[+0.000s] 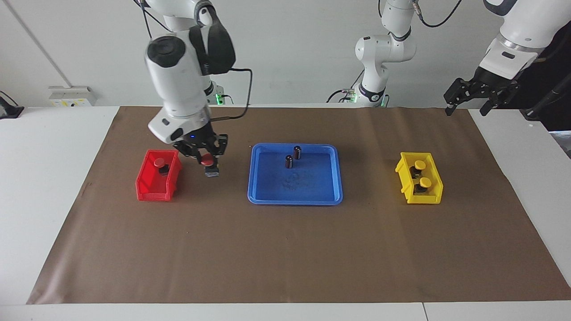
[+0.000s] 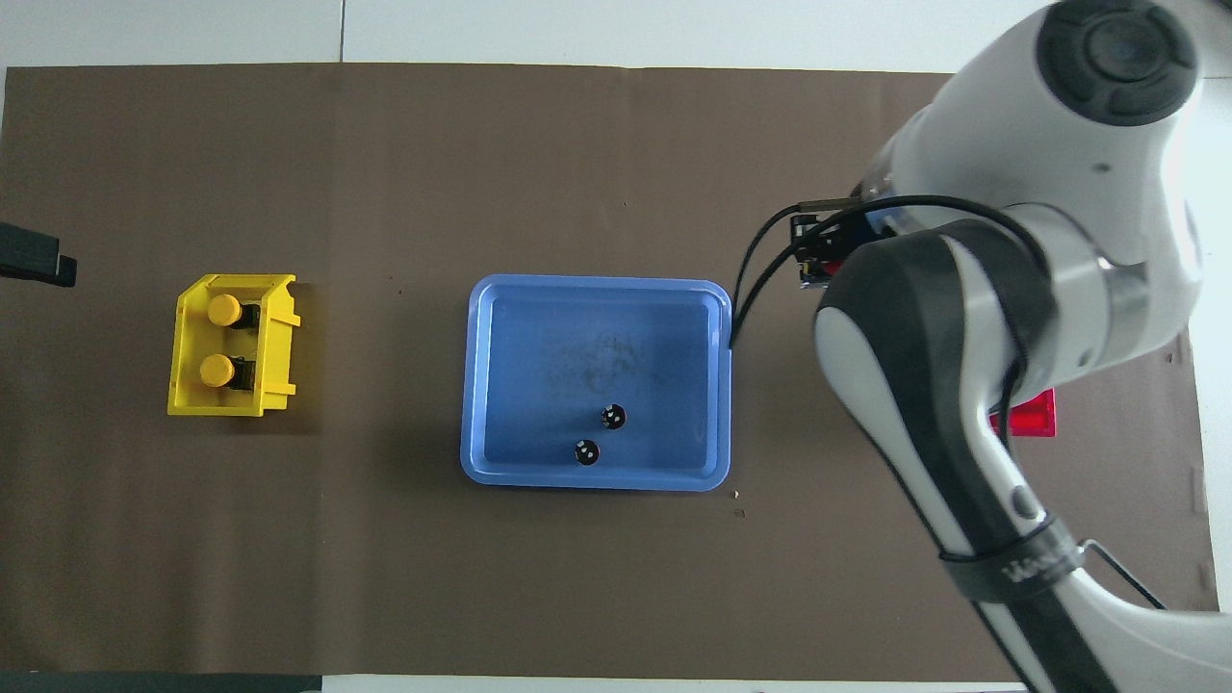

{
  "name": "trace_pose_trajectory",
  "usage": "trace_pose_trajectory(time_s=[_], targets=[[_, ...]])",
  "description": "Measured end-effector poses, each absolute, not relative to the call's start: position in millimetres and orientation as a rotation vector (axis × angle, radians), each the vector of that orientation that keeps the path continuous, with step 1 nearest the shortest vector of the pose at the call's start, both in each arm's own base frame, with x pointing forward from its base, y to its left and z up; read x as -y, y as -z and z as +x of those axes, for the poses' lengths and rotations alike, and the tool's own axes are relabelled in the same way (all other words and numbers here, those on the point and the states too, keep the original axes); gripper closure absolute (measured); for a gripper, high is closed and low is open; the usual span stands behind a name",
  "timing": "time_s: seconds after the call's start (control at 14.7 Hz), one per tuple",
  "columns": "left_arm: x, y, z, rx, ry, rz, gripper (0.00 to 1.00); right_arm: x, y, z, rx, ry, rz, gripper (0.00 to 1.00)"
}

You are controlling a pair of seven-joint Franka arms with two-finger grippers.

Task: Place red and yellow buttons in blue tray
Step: 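Carry the red button with the right gripper and drop it in the tray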

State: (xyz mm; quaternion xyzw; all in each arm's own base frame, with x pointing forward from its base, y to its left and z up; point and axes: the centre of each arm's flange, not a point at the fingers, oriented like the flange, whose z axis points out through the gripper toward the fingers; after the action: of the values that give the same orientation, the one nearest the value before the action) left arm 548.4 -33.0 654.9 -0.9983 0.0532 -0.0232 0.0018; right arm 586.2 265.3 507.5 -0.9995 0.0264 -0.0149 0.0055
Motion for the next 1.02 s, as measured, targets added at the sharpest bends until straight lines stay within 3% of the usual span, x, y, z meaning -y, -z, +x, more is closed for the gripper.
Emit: trace_pose_trajectory(time_s=[0.27, 0.41, 0.55, 0.61, 0.75, 1.02], targets=[[34, -553, 559, -0.162, 0.144, -3.131, 0.0, -394, -425, 551, -0.215, 0.047, -3.136, 0.59], [34, -500, 562, -0.161, 0.151, -3.131, 0.03, -405, -404, 551, -0.219, 0.044, -3.141, 0.59], [34, -462, 571, -0.161, 0.143, -3.13, 0.14, -405, -392, 554, -0.222, 0.057, -3.137, 0.59], [34, -449, 576, -0.156, 0.135, -3.13, 0.14, -405, -385, 555, -0.224, 0.062, -3.136, 0.59], [23, -432, 583, -0.123, 0.118, -3.131, 0.33, -402, -374, 554, -0.227, 0.061, -3.137, 0.59], [0, -420, 589, -0.06, 0.132, -3.13, 0.37, -398, -368, 556, -0.236, 0.077, -3.13, 0.53]])
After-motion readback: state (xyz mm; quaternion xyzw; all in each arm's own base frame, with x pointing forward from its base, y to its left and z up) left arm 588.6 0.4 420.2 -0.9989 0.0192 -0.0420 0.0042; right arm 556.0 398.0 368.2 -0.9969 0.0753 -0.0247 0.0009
